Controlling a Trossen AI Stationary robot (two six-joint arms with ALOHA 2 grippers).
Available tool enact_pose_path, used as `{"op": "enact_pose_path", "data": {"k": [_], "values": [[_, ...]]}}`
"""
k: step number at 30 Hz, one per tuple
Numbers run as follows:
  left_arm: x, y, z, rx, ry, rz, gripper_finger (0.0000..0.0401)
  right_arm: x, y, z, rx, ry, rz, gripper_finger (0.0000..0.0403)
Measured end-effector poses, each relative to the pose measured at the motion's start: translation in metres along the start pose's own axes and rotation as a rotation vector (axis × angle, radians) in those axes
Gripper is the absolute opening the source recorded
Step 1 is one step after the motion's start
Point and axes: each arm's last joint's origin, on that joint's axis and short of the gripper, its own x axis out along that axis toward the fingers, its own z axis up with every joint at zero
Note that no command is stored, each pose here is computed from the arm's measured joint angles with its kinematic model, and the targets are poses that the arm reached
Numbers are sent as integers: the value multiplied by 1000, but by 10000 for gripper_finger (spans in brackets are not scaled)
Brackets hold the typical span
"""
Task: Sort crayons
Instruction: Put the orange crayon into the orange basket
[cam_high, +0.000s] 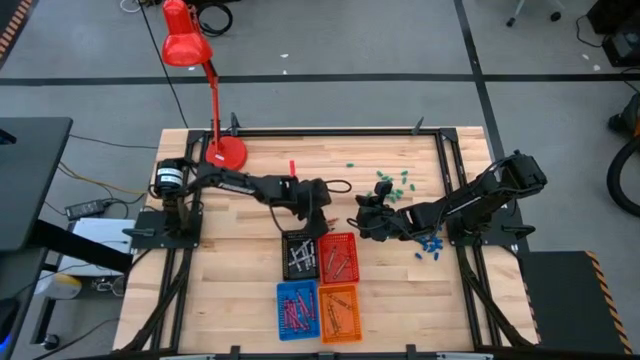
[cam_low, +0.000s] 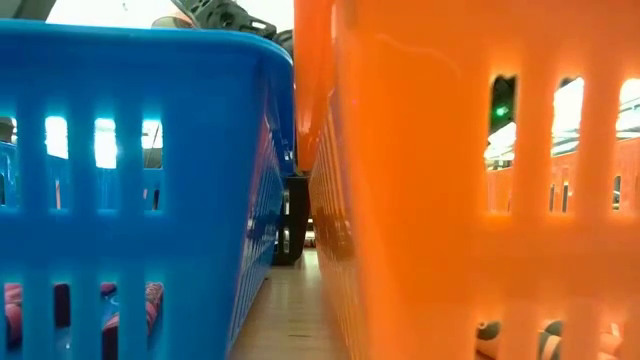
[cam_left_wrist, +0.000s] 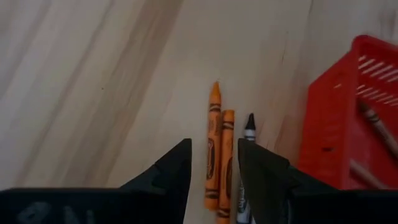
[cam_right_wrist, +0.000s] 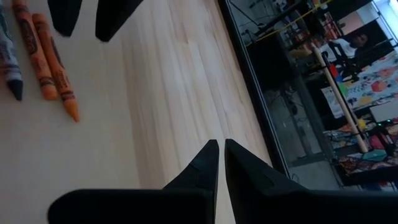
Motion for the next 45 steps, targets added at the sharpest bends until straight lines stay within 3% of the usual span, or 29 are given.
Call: {"op": "enact_pose_path", "data": {"k": [16, 31, 37, 45], "values": [[15, 8, -33, 35, 38, 8, 141, 0, 0, 1, 11, -12, 16, 34], [16, 9, -37, 56, 51, 16, 141, 0, 0, 1, 11, -12, 16, 34], [15, 13, -38, 34, 61, 101, 141, 0, 0, 1, 11, -12, 16, 34], [15, 14, -38, 30, 60, 119, 141, 0, 0, 1, 11, -12, 16, 34]]}}
